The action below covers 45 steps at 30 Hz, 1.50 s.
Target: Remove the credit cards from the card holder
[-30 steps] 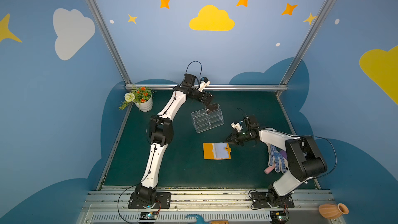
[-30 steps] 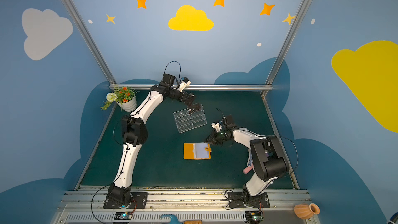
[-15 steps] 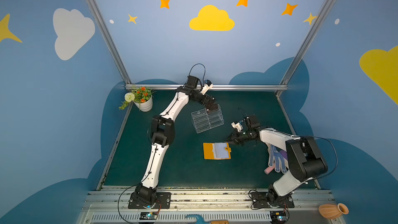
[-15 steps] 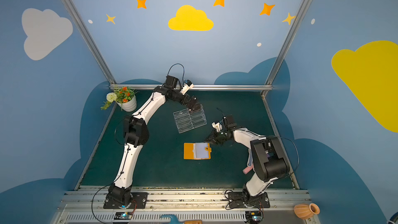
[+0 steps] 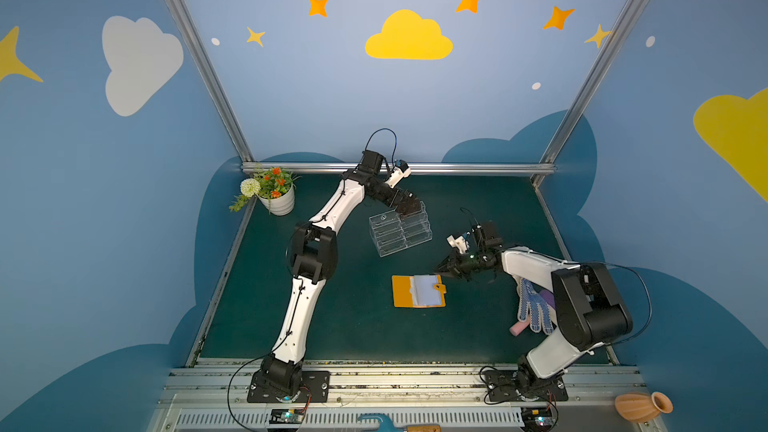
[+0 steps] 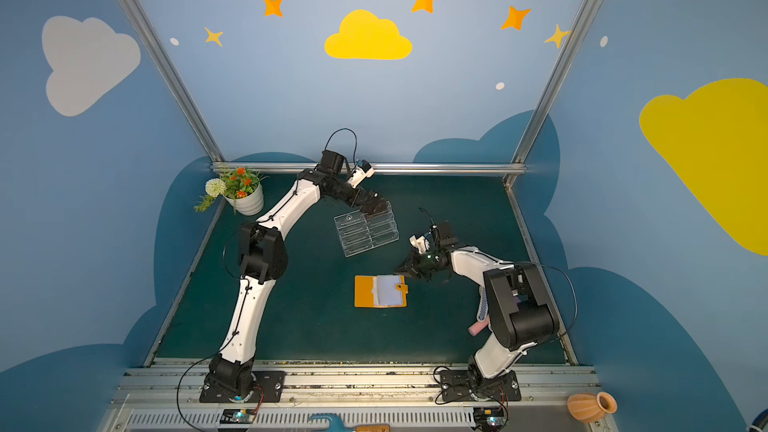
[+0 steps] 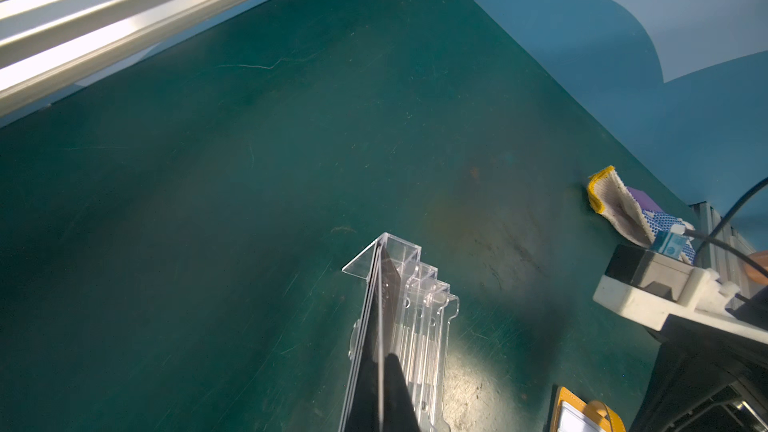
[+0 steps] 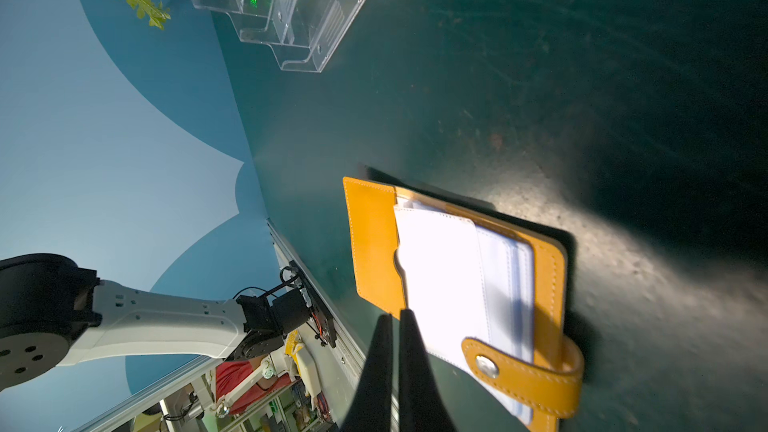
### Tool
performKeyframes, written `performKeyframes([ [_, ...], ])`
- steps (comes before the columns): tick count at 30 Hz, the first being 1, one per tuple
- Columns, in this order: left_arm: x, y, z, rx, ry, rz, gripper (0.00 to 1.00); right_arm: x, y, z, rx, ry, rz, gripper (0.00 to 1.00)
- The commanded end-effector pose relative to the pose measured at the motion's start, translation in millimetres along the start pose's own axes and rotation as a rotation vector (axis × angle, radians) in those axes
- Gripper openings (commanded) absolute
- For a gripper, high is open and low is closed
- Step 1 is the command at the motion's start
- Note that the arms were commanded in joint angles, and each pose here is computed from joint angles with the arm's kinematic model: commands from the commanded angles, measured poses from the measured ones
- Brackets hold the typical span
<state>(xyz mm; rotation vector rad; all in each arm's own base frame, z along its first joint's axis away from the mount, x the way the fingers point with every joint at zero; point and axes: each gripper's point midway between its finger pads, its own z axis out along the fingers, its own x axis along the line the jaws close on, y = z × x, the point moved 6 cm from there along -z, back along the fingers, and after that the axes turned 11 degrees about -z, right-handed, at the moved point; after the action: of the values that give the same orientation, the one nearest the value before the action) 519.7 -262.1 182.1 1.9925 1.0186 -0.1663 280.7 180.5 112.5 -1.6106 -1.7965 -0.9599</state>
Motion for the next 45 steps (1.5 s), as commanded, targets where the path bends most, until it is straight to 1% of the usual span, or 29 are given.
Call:
performKeyframes([
  [1, -3.1, -0.9, -4.5, 0.003, -0.019, 0.018, 0.11, 4.6, -1.5, -5.2, -0.006, 0.011, -0.015, 0.0],
  [5, -4.6, 0.0, -4.8, 0.001, -0.018, 0.021, 0.16, 4.8, -1.3, -5.1, -0.005, 0.013, -0.013, 0.0],
  [7, -4.2, 0.6, -5.6, -0.002, -0.015, 0.019, 0.21, 4.8, -1.1, -5.7, -0.007, 0.012, -0.012, 0.0],
  [10, -4.5, 1.8, -6.8, -0.005, -0.008, 0.017, 0.25, 4.9, -1.3, -5.9, -0.007, 0.012, -0.012, 0.0],
  [14, -6.3, 8.2, -11.1, -0.027, -0.006, 0.005, 0.38, 5.0, -1.0, -5.6, -0.008, 0.012, -0.012, 0.0],
  [16, -8.9, 12.5, -14.4, -0.04, -0.013, 0.0, 0.46, 5.0, -0.8, -5.7, -0.009, 0.014, -0.012, 0.0],
  [18, -12.4, 16.3, -17.7, -0.051, -0.024, -0.007, 0.51, 5.5, -0.2, -5.8, -0.01, 0.015, -0.013, 0.0],
  [22, -19.9, 21.4, -24.3, -0.063, -0.037, -0.006, 0.55, 6.4, 1.2, -5.8, -0.013, 0.018, -0.018, 0.0],
  [29, -28.7, 27.3, -31.8, -0.084, -0.057, -0.009, 0.56, 7.4, 4.1, -5.5, -0.016, 0.022, -0.019, 0.0],
  [33, -30.0, 26.3, -30.0, -0.077, -0.059, -0.011, 0.57, 8.5, 5.0, -5.7, -0.017, 0.026, -0.02, 0.0],
  [35, -29.4, 26.2, -28.1, -0.076, -0.044, -0.006, 0.6, 9.3, 6.4, -6.6, -0.021, 0.027, -0.022, 0.0],
  [38, -22.9, 28.0, -24.3, -0.082, 0.016, -0.01, 0.67, 13.4, 12.8, -9.6, -0.035, 0.024, -0.031, 0.0],
  [42, -12.0, 34.0, -17.2, -0.105, 0.046, -0.062, 0.74, 28.1, 31.0, -20.2, -0.082, 0.036, -0.07, 0.0],
  [45, -11.5, 35.1, -8.7, -0.095, 0.027, -0.084, 0.74, 37.1, 42.4, -26.0, -0.092, 0.038, -0.091, 0.0],
])
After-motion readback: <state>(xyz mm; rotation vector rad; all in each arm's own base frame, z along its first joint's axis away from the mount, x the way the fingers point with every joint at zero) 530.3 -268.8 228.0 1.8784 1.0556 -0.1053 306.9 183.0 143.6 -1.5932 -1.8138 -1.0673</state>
